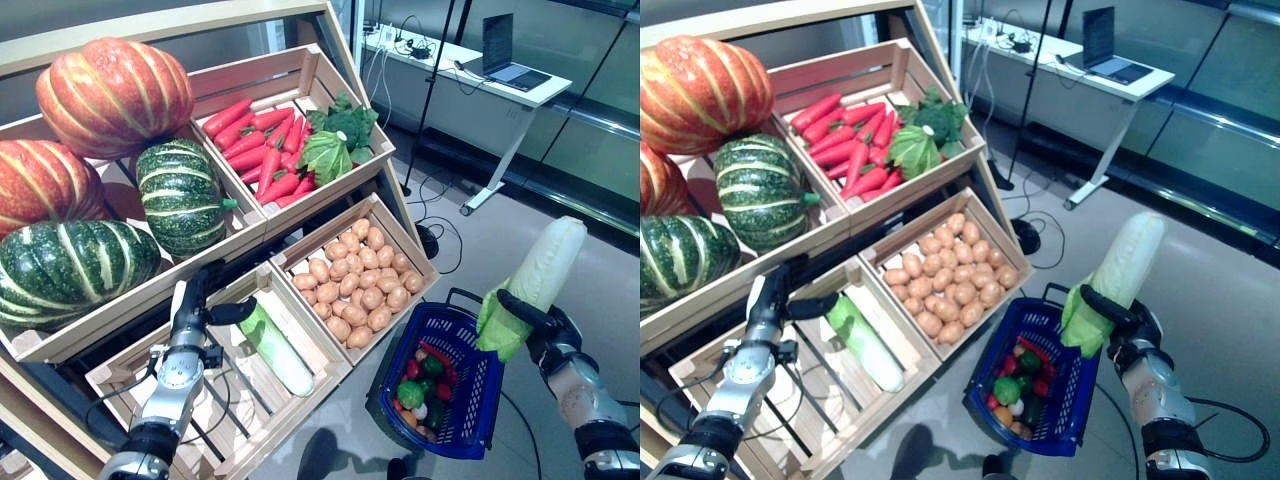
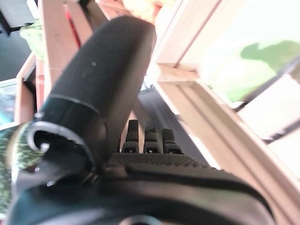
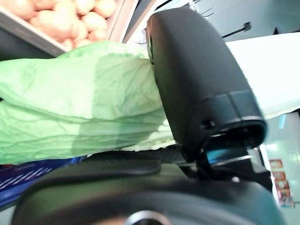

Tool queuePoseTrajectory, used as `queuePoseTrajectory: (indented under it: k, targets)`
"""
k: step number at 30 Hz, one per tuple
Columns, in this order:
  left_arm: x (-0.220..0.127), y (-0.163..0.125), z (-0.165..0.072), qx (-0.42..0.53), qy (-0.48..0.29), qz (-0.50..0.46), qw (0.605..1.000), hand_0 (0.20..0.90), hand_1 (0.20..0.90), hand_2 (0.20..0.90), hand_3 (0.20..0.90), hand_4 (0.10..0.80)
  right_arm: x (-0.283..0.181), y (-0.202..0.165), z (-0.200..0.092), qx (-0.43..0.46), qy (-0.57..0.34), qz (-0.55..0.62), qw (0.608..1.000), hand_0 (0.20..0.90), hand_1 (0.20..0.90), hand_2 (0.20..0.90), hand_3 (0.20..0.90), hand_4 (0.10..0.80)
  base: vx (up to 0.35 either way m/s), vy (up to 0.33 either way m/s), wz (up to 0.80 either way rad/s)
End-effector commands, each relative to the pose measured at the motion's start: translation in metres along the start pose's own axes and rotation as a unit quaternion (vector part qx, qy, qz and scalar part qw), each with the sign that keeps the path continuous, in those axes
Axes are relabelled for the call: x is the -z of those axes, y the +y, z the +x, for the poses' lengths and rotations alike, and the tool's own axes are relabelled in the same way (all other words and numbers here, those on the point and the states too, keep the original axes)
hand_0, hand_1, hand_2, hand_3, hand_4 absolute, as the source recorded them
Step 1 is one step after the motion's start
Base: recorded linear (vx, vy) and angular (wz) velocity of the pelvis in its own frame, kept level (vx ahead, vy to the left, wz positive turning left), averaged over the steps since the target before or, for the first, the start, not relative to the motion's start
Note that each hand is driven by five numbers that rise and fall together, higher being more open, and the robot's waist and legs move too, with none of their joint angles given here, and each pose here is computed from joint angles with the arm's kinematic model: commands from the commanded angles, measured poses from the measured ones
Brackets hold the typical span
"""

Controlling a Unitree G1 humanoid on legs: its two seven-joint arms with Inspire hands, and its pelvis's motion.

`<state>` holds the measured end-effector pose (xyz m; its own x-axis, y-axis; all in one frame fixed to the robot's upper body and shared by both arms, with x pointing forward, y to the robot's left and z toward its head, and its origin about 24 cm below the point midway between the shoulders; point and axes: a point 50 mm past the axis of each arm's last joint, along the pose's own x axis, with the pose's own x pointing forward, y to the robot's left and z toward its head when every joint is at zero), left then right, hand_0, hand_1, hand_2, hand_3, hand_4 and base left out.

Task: Put vegetables into the basket

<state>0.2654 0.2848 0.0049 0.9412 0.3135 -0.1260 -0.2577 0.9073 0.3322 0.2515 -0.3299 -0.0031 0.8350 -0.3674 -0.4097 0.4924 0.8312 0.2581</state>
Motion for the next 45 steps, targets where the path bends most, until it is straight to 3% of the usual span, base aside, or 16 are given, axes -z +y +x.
queuePoseTrajectory:
  k: [1, 5, 9, 16, 19, 23, 25, 29, 37, 40, 45]
  targets:
    - [-0.052, 0.029, 0.024, -0.062, -0.109, -0.007, 0.992, 0.9, 0.9, 0.9, 0.9, 0.8, -0.044, 0.027, 0.009, -0.033, -0.104, -0.009, 0.994, 0.3, 0.3, 0.3, 0.3, 0.4, -0.027, 0.073, -0.12]
    - [-0.065, 0.02, 0.029, 0.029, -0.126, -0.102, 0.986, 0.9, 0.9, 0.9, 0.9, 0.8, -0.042, 0.03, 0.012, -0.038, -0.094, -0.025, 0.994, 0.3, 0.3, 0.3, 0.3, 0.4, 0.045, 0.107, -0.04]
    - [-0.074, 0.02, 0.028, 0.054, -0.161, -0.076, 0.983, 0.9, 0.9, 0.9, 0.9, 0.8, -0.036, 0.02, 0.011, -0.032, -0.08, -0.034, 0.996, 0.3, 0.3, 0.3, 0.3, 0.4, 0.079, 0.051, 0.02]
    - [-0.088, 0.03, 0.021, 0.055, -0.232, 0.157, 0.958, 0.9, 0.9, 0.9, 0.9, 0.8, -0.028, -0.002, 0.01, -0.003, -0.049, -0.046, 0.998, 0.3, 0.3, 0.3, 0.3, 0.4, 0.03, 0.007, 0.02]
    - [-0.096, 0.029, 0.017, 0.094, -0.258, 0.207, 0.939, 0.9, 0.9, 0.9, 0.9, 0.8, -0.024, -0.012, 0.01, 0.016, -0.034, -0.054, 0.998, 0.3, 0.3, 0.3, 0.3, 0.4, 0.022, -0.004, -0.01]
    - [-0.104, 0.015, 0.006, 0.231, -0.268, 0.115, 0.928, 0.9, 0.9, 0.9, 0.9, 0.8, -0.01, -0.03, 0.006, 0.047, -0.011, -0.057, 0.997, 0.3, 0.3, 0.3, 0.3, 0.4, 0.018, -0.006, 0.0]
    - [-0.092, 0.008, 0.0, 0.323, -0.223, 0.002, 0.92, 0.9, 0.9, 0.9, 0.9, 0.8, -0.006, -0.034, 0.005, 0.06, 0.001, -0.063, 0.996, 0.3, 0.3, 0.3, 0.3, 0.4, 0.024, -0.013, 0.05]
    - [-0.069, -0.013, -0.011, 0.421, -0.165, -0.128, 0.882, 0.9, 0.9, 0.9, 0.9, 0.8, -0.002, -0.034, 0.006, 0.074, 0.016, -0.078, 0.994, 0.3, 0.3, 0.3, 0.3, 0.4, 0.007, -0.003, 0.01]
    - [-0.059, -0.024, -0.022, 0.515, -0.119, -0.162, 0.834, 0.9, 0.9, 0.9, 0.9, 0.8, -0.001, -0.039, 0.007, 0.099, 0.03, -0.098, 0.99, 0.3, 0.3, 0.3, 0.3, 0.4, 0.008, -0.021, -0.01]
    - [-0.064, -0.021, -0.021, 0.495, -0.132, -0.168, 0.843, 0.9, 0.9, 0.9, 0.9, 0.8, 0.001, -0.038, 0.007, 0.103, 0.031, -0.099, 0.989, 0.3, 0.3, 0.3, 0.3, 0.4, 0.022, -0.015, 0.01]
    - [-0.087, 0.006, -0.008, 0.31, -0.229, -0.022, 0.922, 0.9, 0.9, 0.9, 0.9, 0.8, 0.008, -0.043, 0.003, 0.113, 0.037, -0.097, 0.988, 0.3, 0.3, 0.3, 0.3, 0.4, 0.041, -0.039, 0.0]
